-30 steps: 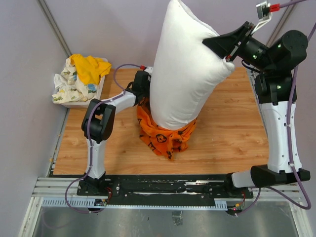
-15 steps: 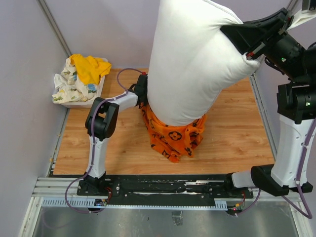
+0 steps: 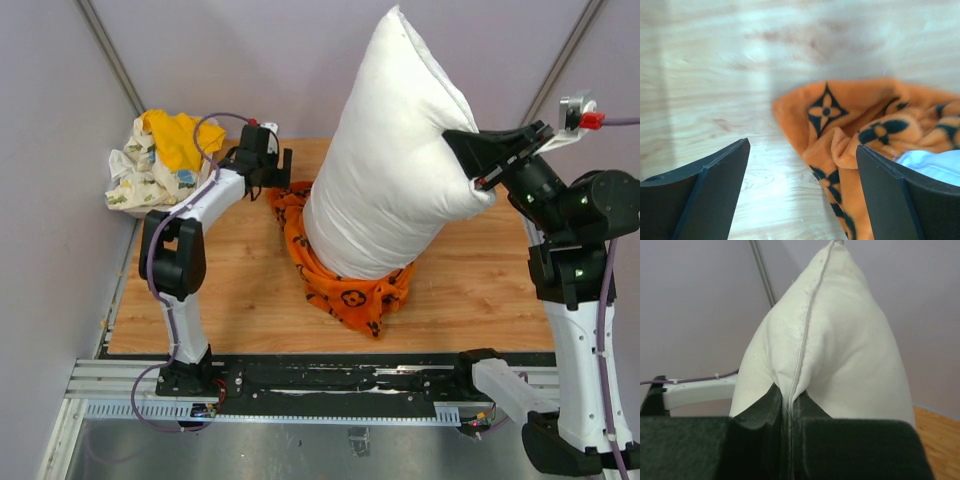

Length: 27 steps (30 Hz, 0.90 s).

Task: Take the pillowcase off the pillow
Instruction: Remove the pillow from the pillowcase.

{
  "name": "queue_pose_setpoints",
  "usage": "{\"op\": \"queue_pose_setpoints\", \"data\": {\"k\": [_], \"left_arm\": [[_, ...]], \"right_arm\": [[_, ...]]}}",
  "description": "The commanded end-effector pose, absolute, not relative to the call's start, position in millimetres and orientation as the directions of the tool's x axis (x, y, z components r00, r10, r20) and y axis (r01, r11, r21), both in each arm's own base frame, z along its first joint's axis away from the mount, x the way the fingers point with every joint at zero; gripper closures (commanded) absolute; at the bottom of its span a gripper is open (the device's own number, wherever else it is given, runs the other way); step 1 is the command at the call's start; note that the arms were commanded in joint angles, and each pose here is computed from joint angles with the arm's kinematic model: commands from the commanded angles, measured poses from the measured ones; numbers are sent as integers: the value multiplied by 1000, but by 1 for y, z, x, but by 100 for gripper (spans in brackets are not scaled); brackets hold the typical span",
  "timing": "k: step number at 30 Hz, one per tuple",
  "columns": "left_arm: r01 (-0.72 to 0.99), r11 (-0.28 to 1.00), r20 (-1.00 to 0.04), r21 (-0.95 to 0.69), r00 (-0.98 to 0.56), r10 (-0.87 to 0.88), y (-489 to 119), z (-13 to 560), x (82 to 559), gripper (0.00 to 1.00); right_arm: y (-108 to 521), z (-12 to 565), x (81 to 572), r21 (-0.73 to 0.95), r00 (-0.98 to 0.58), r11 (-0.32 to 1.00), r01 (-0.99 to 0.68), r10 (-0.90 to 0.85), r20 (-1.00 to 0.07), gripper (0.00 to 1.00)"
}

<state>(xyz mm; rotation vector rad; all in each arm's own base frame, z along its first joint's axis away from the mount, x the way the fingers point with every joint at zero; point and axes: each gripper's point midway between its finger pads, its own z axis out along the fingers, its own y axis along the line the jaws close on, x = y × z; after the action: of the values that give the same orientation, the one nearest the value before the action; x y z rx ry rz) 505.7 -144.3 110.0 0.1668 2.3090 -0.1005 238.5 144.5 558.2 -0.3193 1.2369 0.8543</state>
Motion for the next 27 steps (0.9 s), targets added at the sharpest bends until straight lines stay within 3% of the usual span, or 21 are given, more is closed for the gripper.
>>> {"op": "queue_pose_setpoints", "data": {"k": [1, 6, 10, 13, 18, 23, 27], "left_arm": [[99, 995, -873, -4, -485, 45, -127, 233, 507, 5], [18, 999, -939, -28, -343, -20, -107, 300, 483, 1], [103, 992, -974, -70, -223, -46, -121, 334, 451, 1], [211, 977, -986, 19, -158, 54, -156, 345, 421, 1], [301, 948, -987, 99, -94, 132, -212, 338, 369, 1], [425, 903, -995, 66, -39, 91, -262, 316, 310, 1], [561, 825, -993, 68, -46, 113, -319, 275, 260, 1]], "right_arm": [[121, 532, 247, 204, 189, 765, -611, 391, -901, 99], [88, 440, 282, 360, 60, 859, -365, 407, -911, 99], [72, 363, 307, 512, -74, 843, -163, 507, -859, 99], [68, 323, 322, 594, -140, 803, -46, 584, -800, 99], [56, 283, 332, 691, -180, 699, 181, 715, -676, 99], [18, 258, 315, 630, -104, 607, 484, 755, -647, 99], [9, 252, 307, 616, -72, 560, 554, 769, -635, 99]]}}
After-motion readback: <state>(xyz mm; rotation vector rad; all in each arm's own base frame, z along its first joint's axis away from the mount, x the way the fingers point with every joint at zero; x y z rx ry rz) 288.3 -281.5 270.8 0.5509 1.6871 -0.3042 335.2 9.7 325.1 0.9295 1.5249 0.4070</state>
